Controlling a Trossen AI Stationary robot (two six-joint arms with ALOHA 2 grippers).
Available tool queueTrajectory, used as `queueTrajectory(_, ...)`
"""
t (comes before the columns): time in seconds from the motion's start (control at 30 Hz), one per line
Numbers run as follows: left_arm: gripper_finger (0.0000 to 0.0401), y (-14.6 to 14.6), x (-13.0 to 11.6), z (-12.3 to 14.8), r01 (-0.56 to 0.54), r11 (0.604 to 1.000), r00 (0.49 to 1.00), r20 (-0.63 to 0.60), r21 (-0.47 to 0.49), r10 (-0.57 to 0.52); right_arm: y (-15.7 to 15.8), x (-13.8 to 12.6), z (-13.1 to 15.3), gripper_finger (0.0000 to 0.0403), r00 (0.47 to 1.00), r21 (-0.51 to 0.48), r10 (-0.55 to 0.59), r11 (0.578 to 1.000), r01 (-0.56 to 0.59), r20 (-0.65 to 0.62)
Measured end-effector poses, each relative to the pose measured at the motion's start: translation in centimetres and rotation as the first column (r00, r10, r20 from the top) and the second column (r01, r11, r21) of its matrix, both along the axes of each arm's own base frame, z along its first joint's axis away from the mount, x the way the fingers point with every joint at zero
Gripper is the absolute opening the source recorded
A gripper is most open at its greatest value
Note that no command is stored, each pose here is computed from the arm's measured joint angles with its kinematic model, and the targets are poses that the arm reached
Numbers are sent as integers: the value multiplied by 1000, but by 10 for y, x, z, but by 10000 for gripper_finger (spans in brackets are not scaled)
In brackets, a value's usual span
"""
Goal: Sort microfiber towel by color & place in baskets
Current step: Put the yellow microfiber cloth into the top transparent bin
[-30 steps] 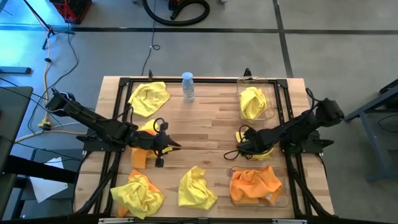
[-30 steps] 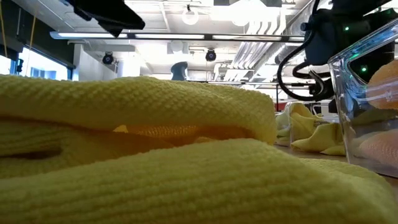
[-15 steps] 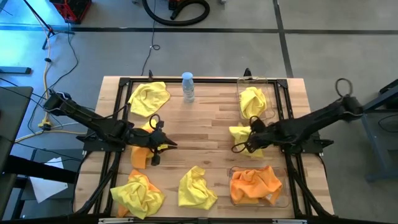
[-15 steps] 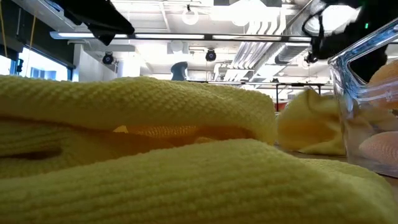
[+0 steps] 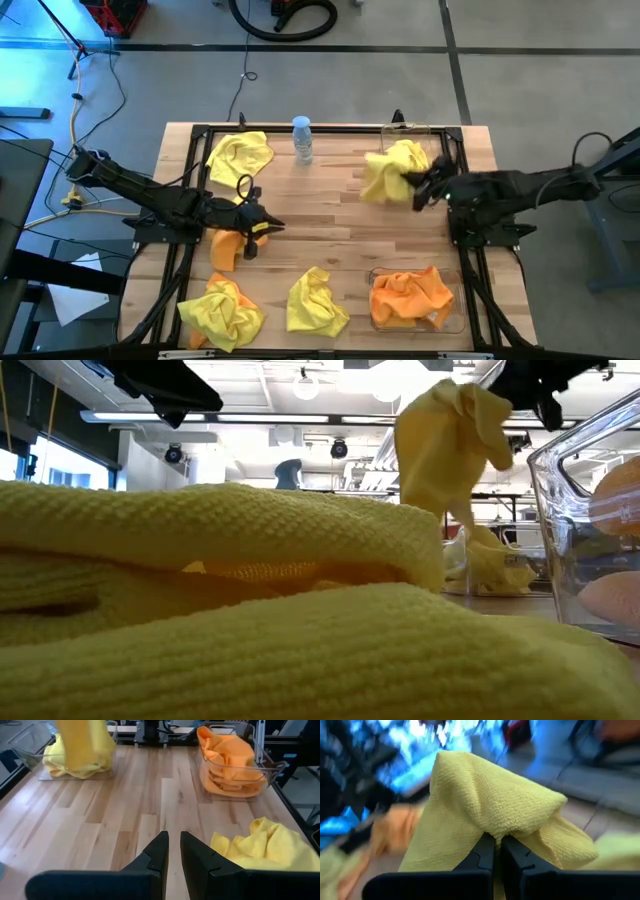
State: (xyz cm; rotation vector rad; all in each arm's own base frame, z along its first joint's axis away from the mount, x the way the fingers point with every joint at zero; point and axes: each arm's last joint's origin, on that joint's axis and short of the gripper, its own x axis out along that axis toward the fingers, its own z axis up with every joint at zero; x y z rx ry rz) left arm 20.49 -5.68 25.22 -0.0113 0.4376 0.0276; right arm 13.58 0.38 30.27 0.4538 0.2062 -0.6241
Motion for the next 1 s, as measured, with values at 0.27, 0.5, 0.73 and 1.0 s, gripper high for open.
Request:
queueTrajectory(0.27, 35, 1, -2, -4, -2, 1000, 999, -43, 14, 3, -26, -29, 37, 1, 965, -107, -261, 960, 257, -17)
queueTrajectory(0.5, 35, 2, -2, -4, 14, 999, 999, -47, 52, -11, -35, -23, 25, 0, 959, 49, -226, 970, 237, -172)
queueTrajectory(0.73, 35, 5, -1, -4, -4, 999, 999, -46, 45, 7, -56, -8, 4, 0, 848, 5, -362, 919, 395, -388)
queueTrajectory(1.0, 35, 8, 0, -4, -22, 999, 999, -46, 45, 24, -104, 34, -24, 0, 781, 12, -271, 942, 335, -563)
